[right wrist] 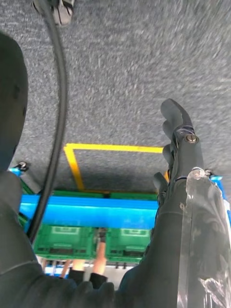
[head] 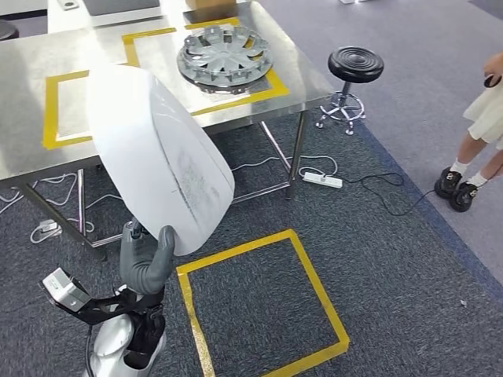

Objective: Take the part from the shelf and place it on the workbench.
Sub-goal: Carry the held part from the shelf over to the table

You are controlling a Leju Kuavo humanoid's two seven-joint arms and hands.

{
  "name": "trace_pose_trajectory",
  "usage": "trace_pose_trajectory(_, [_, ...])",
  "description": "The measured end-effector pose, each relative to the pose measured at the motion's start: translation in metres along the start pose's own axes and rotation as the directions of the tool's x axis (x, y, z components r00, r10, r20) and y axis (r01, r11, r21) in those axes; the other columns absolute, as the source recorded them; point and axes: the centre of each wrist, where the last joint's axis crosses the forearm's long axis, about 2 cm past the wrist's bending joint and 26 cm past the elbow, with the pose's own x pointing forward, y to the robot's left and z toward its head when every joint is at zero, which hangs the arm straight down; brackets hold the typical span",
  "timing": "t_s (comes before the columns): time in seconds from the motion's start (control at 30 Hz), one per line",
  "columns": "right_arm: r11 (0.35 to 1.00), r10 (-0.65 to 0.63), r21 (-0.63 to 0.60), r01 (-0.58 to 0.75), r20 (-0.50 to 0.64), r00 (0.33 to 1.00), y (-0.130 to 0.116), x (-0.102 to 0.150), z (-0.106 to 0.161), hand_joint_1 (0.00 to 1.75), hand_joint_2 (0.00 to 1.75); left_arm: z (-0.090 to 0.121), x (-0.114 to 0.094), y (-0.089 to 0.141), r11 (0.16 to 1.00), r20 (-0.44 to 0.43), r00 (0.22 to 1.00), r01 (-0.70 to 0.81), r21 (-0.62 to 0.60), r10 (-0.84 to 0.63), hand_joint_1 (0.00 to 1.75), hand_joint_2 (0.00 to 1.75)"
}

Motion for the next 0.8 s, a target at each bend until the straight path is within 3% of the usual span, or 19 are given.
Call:
trace_pose_trajectory(0.63, [0.997,0.048,-0.052,-0.05,-0.028,0.998,0.0044,0.0059,0.0017,0.0,1.75,0.0052,0.0032,0.002,1.0,-0.012,1.0,0.025,0.016,-0.025,1.75,1.75])
trace_pose_trajectory(0.8, [0.994,0.084,-0.073,-0.085,-0.01,0.996,0.0053,0.0085,0.0024,0.0,1.75,0.0036,0.004,0.0006,0.999,-0.024,0.998,-0.049,0.021,0.05,1.75,1.75])
